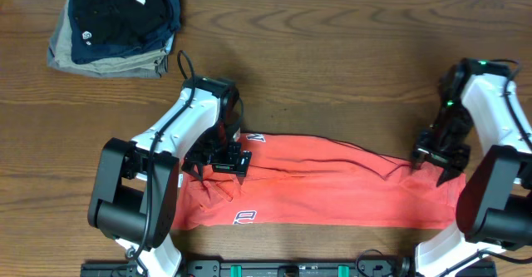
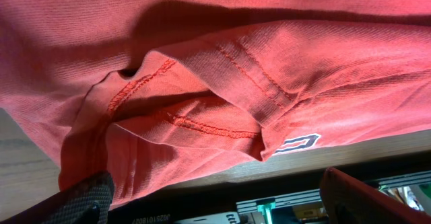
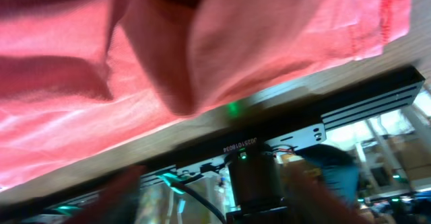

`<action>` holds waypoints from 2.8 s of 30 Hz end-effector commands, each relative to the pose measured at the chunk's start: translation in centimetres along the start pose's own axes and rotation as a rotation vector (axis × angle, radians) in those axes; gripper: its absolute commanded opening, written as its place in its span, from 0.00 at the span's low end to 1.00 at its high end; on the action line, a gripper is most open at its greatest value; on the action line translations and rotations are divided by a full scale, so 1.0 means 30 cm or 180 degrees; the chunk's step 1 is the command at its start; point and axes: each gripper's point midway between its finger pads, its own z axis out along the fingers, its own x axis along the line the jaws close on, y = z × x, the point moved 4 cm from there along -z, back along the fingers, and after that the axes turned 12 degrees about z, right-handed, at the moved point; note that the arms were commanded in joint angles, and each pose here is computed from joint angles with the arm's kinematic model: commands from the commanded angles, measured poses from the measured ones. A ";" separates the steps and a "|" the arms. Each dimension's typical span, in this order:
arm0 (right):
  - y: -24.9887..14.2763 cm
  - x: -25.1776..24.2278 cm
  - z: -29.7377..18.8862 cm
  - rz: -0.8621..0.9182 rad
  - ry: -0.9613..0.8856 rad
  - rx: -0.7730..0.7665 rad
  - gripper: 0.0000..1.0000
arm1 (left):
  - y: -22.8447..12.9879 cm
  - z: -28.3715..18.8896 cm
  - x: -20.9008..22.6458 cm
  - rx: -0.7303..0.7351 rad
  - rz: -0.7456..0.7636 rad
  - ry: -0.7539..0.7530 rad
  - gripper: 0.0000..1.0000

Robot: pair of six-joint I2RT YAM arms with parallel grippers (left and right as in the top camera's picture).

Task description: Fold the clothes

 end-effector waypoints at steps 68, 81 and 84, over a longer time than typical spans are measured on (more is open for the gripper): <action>0.106 -0.142 0.079 0.1034 0.0104 -0.0264 0.99 | 0.026 0.080 0.194 -0.0292 -0.0647 0.0010 0.37; 0.186 -0.026 0.053 0.0687 0.0886 -0.0466 0.93 | 0.055 -0.033 -0.007 -0.0775 0.0156 -0.0968 0.15; 0.180 -0.023 0.061 0.0647 0.0866 -0.0449 0.93 | 0.074 -0.011 -0.053 -0.0778 0.0356 -0.0893 0.16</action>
